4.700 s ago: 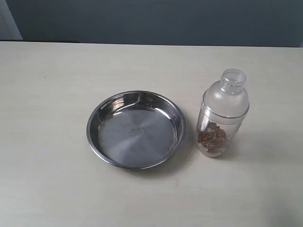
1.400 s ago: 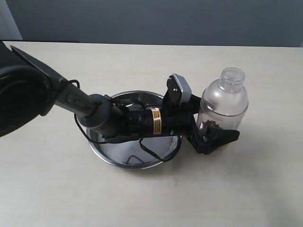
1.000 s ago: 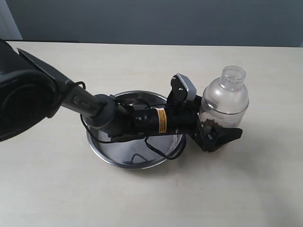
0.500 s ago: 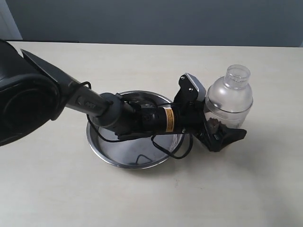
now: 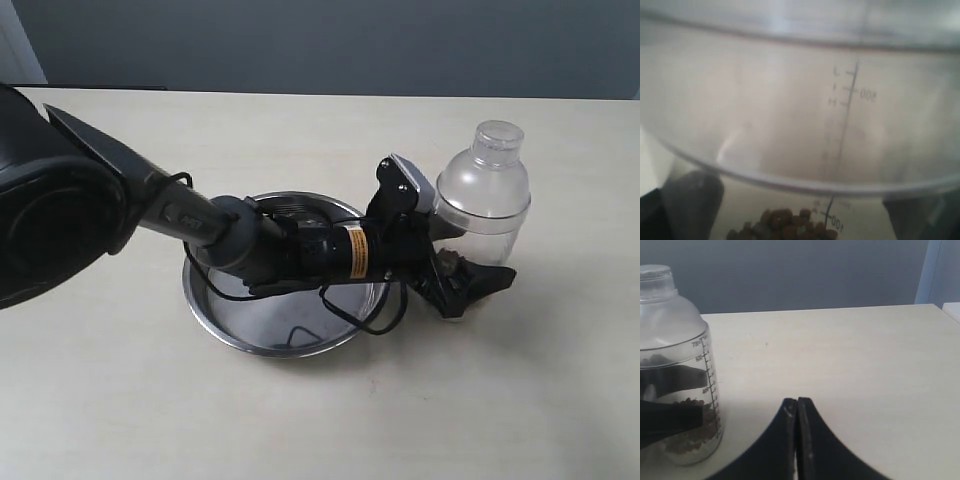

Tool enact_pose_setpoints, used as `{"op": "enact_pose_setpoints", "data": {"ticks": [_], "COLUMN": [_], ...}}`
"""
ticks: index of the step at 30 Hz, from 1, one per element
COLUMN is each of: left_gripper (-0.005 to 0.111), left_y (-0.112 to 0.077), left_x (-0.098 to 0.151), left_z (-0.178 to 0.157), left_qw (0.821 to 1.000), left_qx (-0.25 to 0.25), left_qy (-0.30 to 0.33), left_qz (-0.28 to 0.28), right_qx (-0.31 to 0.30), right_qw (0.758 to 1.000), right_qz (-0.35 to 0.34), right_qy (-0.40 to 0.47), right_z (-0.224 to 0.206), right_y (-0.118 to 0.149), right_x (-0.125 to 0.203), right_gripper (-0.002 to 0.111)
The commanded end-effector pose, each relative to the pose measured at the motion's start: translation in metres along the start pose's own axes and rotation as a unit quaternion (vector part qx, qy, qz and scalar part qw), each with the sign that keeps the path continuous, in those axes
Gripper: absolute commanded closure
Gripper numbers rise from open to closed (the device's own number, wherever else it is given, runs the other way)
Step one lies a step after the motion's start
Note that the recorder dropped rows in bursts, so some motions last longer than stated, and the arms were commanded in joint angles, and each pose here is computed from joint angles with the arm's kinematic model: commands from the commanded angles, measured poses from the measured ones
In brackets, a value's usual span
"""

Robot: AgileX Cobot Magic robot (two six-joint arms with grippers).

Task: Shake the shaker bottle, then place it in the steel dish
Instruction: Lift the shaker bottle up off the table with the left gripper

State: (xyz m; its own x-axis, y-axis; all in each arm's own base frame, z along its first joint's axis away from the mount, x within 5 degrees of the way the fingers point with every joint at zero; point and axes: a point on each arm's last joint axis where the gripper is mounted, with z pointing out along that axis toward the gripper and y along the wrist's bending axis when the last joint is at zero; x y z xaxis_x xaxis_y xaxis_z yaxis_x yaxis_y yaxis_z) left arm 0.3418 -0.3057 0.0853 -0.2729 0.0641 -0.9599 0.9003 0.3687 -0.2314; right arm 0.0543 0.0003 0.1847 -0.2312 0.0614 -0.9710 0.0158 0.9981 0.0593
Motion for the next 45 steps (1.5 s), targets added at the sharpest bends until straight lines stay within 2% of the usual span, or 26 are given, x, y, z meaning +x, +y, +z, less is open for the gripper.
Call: {"op": "enact_pose_setpoints", "data": {"ticks": [1,3,6,10,11,14,16,18,20,22,24,27,28,29,30,32,34,35,36,37,39,40,41,42,45], "left_gripper": [0.106,0.106,0.106,0.106,0.106,0.106,0.106,0.106,0.106,0.106,0.106,0.106,0.106,0.106,0.106,0.106,0.106,0.106,0.106,0.106,0.106,0.106,0.106,0.106,0.106], "left_y": [0.0,0.0,-0.007,-0.029,-0.034,-0.044,-0.034,-0.018,-0.009,-0.014,-0.023,-0.045,-0.05,-0.047,-0.04,-0.021,-0.012,-0.014,-0.021,-0.029,-0.046,-0.048,-0.043,-0.036,-0.018], "left_x": [-0.014,-0.028,-0.064,-0.149,-0.173,-0.22,-0.214,-0.174,-0.123,-0.108,-0.13,-0.197,-0.21,-0.208,-0.194,-0.131,-0.093,-0.096,-0.114,-0.137,-0.193,-0.205,-0.201,-0.181,-0.102], "left_z": [-0.001,-0.003,-0.008,-0.031,-0.042,-0.073,-0.083,-0.084,-0.084,-0.088,-0.095,-0.115,-0.124,-0.128,-0.127,-0.116,-0.113,-0.114,-0.117,-0.121,-0.141,-0.151,-0.156,-0.157,-0.149], "left_qw": [0.999,0.999,0.999,0.99,0.985,0.972,0.972,0.974,0.976,0.98,0.982,0.97,0.966,0.966,0.967,0.967,0.963,0.965,0.969,0.972,0.962,0.959,0.958,0.958,0.952], "left_qx": [-0.013,-0.031,-0.037,-0.052,-0.063,-0.118,-0.17,-0.204,-0.203,-0.186,-0.176,-0.182,-0.194,-0.212,-0.226,-0.245,-0.249,-0.247,-0.235,-0.225,-0.233,-0.248,-0.266,-0.281,-0.299], "left_qy": [-0.027,-0.025,-0.025,-0.08,-0.097,-0.107,-0.064,0.002,0.06,0.056,0.019,-0.055,-0.065,-0.06,-0.036,0.054,0.1,0.09,0.061,0.026,-0.044,-0.067,-0.064,-0.033,0.061], "left_qz": [-0.024,-0.018,0.026,0.102,0.128,0.175,0.149,0.094,0.058,0.042,0.067,0.151,0.16,0.136,0.109,0.046,0.013,0.012,0.036,0.069,0.137,0.118,0.083,0.054,-0.026], "right_qx": [-0.001,-0.001,-0.001,-0.001,-0.001,-0.001,-0.001,-0.001,-0.001,-0.001,-0.001,-0.001,-0.001,-0.001,-0.001,-0.001,-0.001,-0.001,-0.001,-0.001,-0.001,-0.001,-0.001,-0.001,-0.001], "right_qw": [1.0,1.0,1.0,1.0,1.0,1.0,1.0,1.0,1.0,1.0,1.0,1.0,1.0,1.0,1.0,1.0,1.0,1.0,1.0,1.0,1.0,1.0,1.0,1.0,1.0], "right_qz": [-0.003,-0.003,-0.003,-0.003,-0.003,-0.003,-0.003,-0.003,-0.003,-0.003,-0.003,-0.003,-0.003,-0.003,-0.003,-0.003,-0.003,-0.003,-0.003,-0.003,-0.003,-0.003,-0.003,-0.003,-0.003], "right_qy": [-0.007,-0.007,-0.007,-0.007,-0.007,-0.007,-0.007,-0.007,-0.007,-0.007,-0.007,-0.007,-0.007,-0.007,-0.007,-0.007,-0.007,-0.007,-0.007,-0.007,-0.007,-0.007,-0.007,-0.007,-0.007], "right_z": [0.0,0.0,0.0,0.0,0.0,0.0,0.0,0.0,0.0,0.0,0.0,0.0,0.0,0.0,0.0,0.0,0.0,0.0,0.0,0.0,0.0,0.0,0.0,0.0,0.0], "right_y": [0.0,0.0,0.0,0.0,0.0,0.0,0.0,0.0,0.0,0.0,0.0,0.0,0.0,0.0,0.0,0.0,0.0,0.0,0.0,0.0,0.0,0.0,0.0,0.0,0.0], "right_x": [-0.001,-0.001,-0.001,-0.001,-0.001,-0.001,-0.001,-0.001,-0.001,-0.001,-0.001,-0.001,-0.001,-0.001,-0.001,-0.001,-0.001,-0.001,-0.001,-0.001,-0.001,-0.001,-0.001,-0.001,-0.001], "right_gripper": [0.109,0.109,0.109,0.109,0.109,0.109,0.109,0.109,0.109,0.109,0.109,0.109,0.109,0.109,0.109,0.109,0.109,0.109,0.109,0.109,0.109,0.109,0.109,0.109,0.109]}}
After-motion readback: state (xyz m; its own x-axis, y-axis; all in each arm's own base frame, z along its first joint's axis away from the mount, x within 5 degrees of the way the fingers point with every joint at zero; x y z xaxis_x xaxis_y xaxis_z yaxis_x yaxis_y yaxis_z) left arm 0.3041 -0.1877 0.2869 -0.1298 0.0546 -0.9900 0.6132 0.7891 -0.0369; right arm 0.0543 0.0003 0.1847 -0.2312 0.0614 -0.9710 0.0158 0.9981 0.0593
